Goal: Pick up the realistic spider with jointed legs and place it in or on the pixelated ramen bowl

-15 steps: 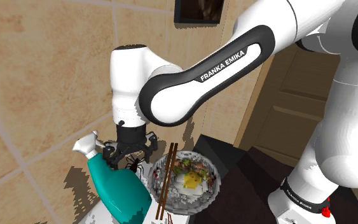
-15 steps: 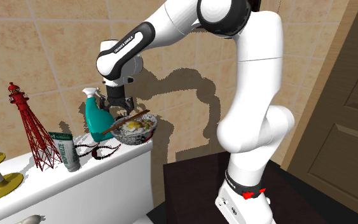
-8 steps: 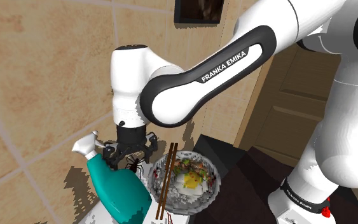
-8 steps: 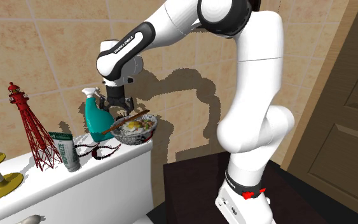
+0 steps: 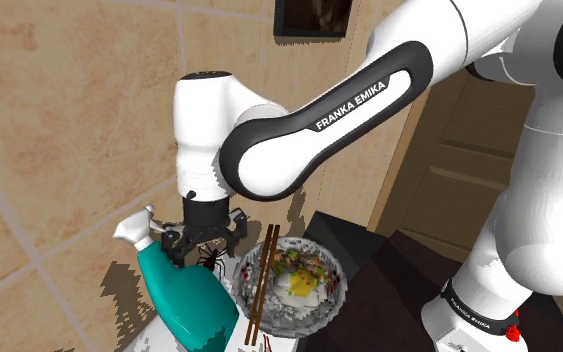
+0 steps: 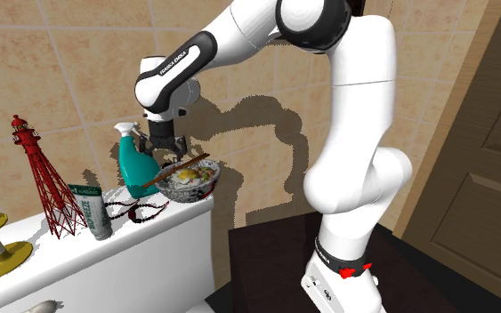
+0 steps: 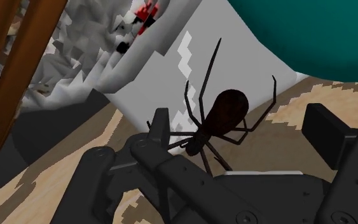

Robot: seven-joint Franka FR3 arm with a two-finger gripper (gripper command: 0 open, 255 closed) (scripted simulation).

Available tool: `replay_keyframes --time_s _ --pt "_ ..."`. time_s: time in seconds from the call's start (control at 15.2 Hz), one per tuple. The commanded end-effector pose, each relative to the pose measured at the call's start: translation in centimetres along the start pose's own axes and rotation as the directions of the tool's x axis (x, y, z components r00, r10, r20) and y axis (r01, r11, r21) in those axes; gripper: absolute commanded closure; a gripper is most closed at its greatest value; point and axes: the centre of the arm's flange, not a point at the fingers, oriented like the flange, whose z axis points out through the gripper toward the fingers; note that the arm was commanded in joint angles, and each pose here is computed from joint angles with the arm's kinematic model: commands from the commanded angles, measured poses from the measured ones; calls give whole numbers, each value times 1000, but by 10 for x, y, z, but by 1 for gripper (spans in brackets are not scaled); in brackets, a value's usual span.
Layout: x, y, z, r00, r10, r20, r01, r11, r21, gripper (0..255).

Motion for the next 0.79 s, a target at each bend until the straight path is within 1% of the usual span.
replay_keyframes --time_s 0.0,0.73 --pt "-4 -1 8 1000 -2 18 2 1000 -11 255" --pt "-7 -5 -50 1000 -2 18 2 1000 -11 255"
